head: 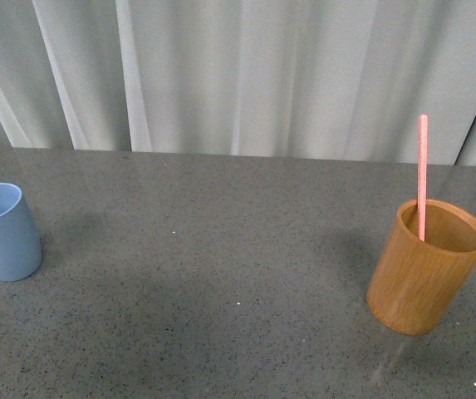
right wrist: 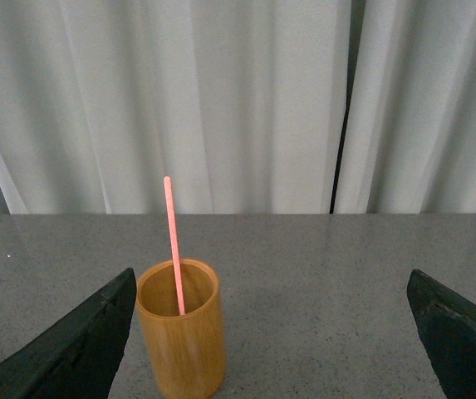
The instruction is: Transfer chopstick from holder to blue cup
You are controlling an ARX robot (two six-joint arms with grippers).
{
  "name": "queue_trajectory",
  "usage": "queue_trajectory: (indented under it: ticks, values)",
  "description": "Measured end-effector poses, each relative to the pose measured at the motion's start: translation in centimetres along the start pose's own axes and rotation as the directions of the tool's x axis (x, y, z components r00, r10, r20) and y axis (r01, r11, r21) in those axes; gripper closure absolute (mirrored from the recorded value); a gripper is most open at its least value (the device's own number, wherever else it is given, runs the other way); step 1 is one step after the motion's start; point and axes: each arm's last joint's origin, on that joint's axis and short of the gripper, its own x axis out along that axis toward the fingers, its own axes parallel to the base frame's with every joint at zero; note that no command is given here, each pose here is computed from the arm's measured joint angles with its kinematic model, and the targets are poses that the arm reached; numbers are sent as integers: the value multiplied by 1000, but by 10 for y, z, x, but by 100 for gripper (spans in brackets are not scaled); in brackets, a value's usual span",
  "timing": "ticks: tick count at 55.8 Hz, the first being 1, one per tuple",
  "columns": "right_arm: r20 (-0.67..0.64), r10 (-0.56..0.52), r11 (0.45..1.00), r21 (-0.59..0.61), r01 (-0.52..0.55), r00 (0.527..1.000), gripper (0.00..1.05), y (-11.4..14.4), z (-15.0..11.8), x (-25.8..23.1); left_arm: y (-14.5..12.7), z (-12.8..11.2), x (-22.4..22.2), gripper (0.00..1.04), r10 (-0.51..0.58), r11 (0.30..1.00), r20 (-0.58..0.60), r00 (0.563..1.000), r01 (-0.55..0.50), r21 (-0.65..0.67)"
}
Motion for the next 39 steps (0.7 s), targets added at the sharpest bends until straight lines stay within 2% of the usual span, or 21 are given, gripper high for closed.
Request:
queue_trajectory:
  ticks: [22,26,28,31,39]
  values:
    - [0,0,1000,0,0,1000,10,0,0,0,0,0,0,7,12,1000,-6,1000,-12,-5]
    - [0,0,1000,0,0,1000,10,0,0,0,0,-3,1,7,138,988,-172,975,-147,-44]
    - [0,0,1000,0,0,1000,10,0,0,0,2,-4,3,7,215,971,-282,935,-237,-45]
    - [0,0,1000,0,0,1000,10,0,0,0,5,-7,7,7,251,956,-356,900,-287,-51]
    - [0,0,1000,0,0,1000,10,0,0,0,16,2,23,7,255,943,-384,888,-315,-103]
